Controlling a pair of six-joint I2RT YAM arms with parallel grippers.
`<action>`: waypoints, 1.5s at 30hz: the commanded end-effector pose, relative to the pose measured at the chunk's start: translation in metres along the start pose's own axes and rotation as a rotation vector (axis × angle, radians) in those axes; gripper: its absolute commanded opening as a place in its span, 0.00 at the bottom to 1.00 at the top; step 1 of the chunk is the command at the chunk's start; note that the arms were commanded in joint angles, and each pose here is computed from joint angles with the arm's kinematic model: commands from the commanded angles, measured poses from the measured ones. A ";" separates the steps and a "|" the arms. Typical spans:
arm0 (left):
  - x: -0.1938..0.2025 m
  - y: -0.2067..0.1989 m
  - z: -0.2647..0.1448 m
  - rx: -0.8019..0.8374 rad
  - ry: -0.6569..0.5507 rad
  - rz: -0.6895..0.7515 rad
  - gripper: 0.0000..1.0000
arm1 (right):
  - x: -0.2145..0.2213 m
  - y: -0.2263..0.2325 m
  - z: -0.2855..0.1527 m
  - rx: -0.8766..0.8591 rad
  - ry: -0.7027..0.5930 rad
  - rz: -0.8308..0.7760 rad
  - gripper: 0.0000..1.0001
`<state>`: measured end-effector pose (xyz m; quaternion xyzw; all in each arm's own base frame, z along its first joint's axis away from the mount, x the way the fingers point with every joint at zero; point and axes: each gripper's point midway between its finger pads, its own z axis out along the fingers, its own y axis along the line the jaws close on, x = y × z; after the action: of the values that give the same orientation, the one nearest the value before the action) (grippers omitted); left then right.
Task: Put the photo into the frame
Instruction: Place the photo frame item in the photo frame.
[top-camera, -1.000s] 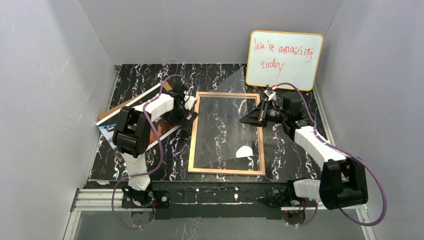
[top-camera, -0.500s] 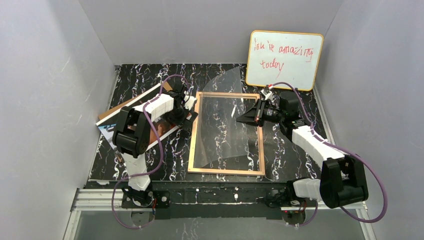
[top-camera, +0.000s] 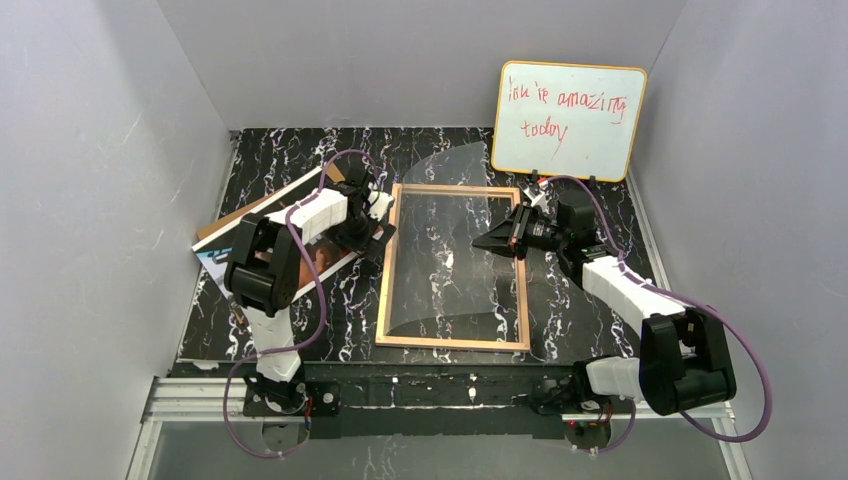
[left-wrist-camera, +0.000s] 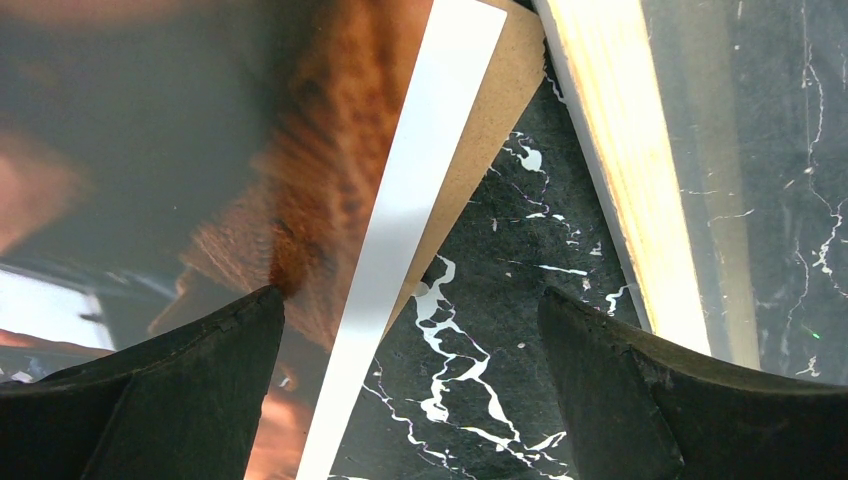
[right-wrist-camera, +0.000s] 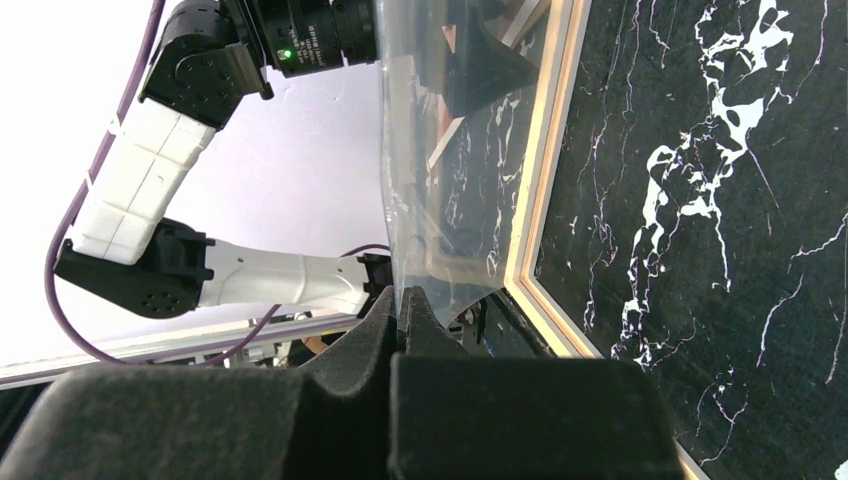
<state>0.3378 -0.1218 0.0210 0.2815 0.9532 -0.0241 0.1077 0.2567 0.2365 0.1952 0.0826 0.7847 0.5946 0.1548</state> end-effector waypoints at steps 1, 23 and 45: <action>0.025 -0.014 0.011 0.074 0.069 -0.019 0.96 | 0.001 0.003 0.002 -0.004 0.008 -0.047 0.01; 0.022 -0.006 0.006 0.034 0.052 -0.003 0.96 | -0.018 -0.048 -0.021 0.331 -0.068 -0.216 0.09; 0.022 -0.005 0.008 0.029 0.056 -0.001 0.96 | -0.021 -0.057 -0.025 0.336 -0.072 -0.181 0.08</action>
<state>0.3384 -0.1199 0.0214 0.2849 0.9516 -0.0191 0.1140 0.2650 0.1895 0.1396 0.0655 0.8802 0.4253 0.2002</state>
